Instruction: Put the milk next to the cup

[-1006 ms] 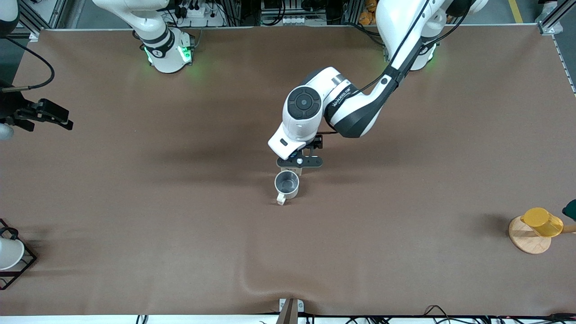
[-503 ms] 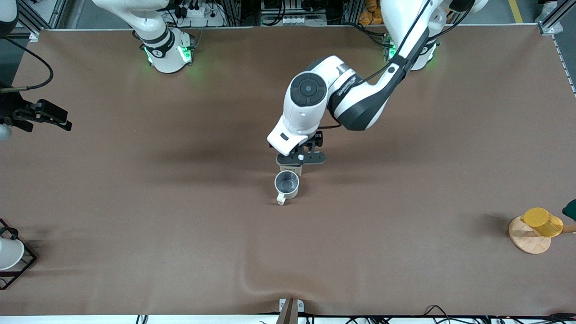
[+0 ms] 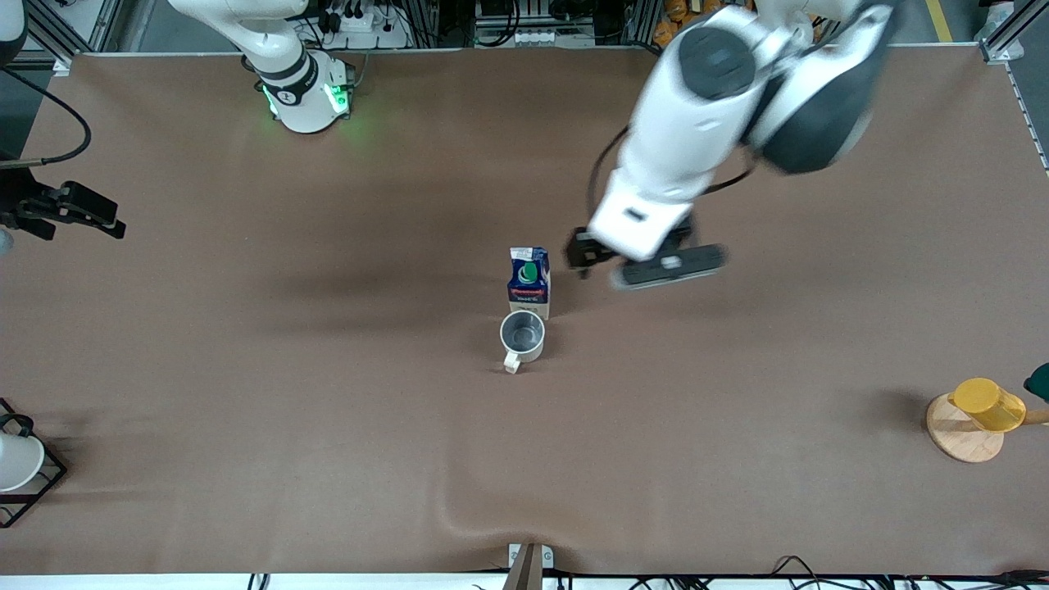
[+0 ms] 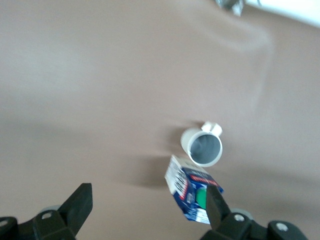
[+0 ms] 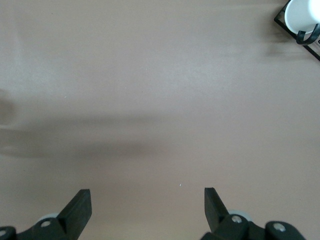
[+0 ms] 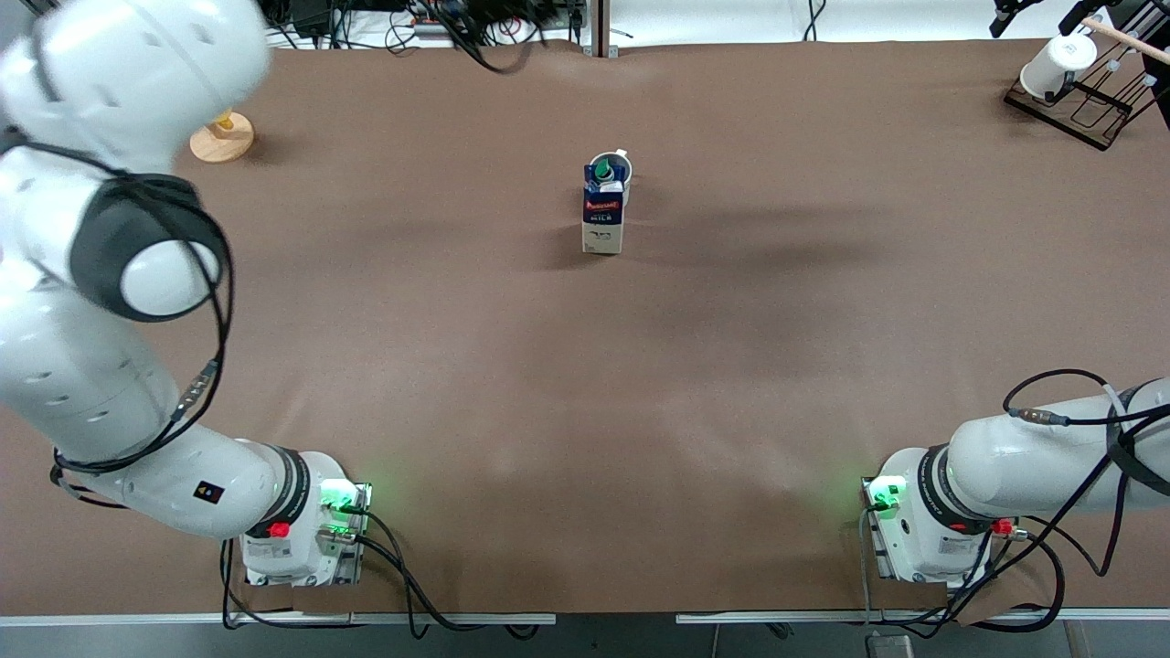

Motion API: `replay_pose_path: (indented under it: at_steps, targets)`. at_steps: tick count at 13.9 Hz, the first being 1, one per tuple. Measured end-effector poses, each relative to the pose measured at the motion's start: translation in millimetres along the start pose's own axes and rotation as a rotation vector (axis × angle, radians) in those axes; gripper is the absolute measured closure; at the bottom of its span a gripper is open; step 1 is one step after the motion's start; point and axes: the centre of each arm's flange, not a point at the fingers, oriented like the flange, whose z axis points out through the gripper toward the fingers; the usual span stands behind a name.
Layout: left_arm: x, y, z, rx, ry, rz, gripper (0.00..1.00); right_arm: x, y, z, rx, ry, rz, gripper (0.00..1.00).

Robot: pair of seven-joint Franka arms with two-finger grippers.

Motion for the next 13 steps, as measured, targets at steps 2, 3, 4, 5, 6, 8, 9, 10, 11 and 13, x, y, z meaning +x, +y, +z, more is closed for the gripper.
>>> replay_pose_path:
  at_steps: [2, 3, 4, 5, 6, 8, 9, 10, 11, 13]
  targets:
    - [14, -39, -45, 0.011, 0.029, 0.009, 0.0, 0, 0, 1, 0.0, -0.002, 0.0, 0.0]
    - [18, -55, -60, 0.023, 0.033, 0.036, 0.0, 0, 0, 1, 0.0, -0.003, 0.0, 0.0]
    - [22, -71, -72, 0.037, 0.033, 0.06, 0.0, 0, 0, 2, 0.0, -0.003, -0.001, 0.0]
    - [28, -89, -81, 0.053, 0.029, 0.072, 0.0, 1, -1, 2, 0.0, -0.003, -0.001, 0.0]
    - [36, -106, -87, 0.065, 0.026, 0.074, 0.0, 1, -1, 2, 0.0, -0.003, -0.002, 0.0]
    - [52, -141, -96, 0.084, 0.024, 0.065, 0.0, 1, -1, 2, 0.0, -0.002, -0.002, 0.0]
    - [59, -158, -101, 0.092, 0.024, 0.072, 0.0, 1, -1, 2, 0.0, 0.0, -0.002, 0.0]
    - [65, -174, -106, 0.103, 0.016, 0.097, 0.0, 1, -2, 1, 0.0, 0.0, -0.002, 0.0]
    - [67, -186, -110, 0.111, 0.009, 0.121, 0.0, 1, -1, 1, 0.0, 0.0, 0.005, 0.0]
    - [68, -201, -117, 0.123, 0.005, 0.153, 0.0, 1, -1, 1, 0.0, 0.0, 0.027, 0.0]
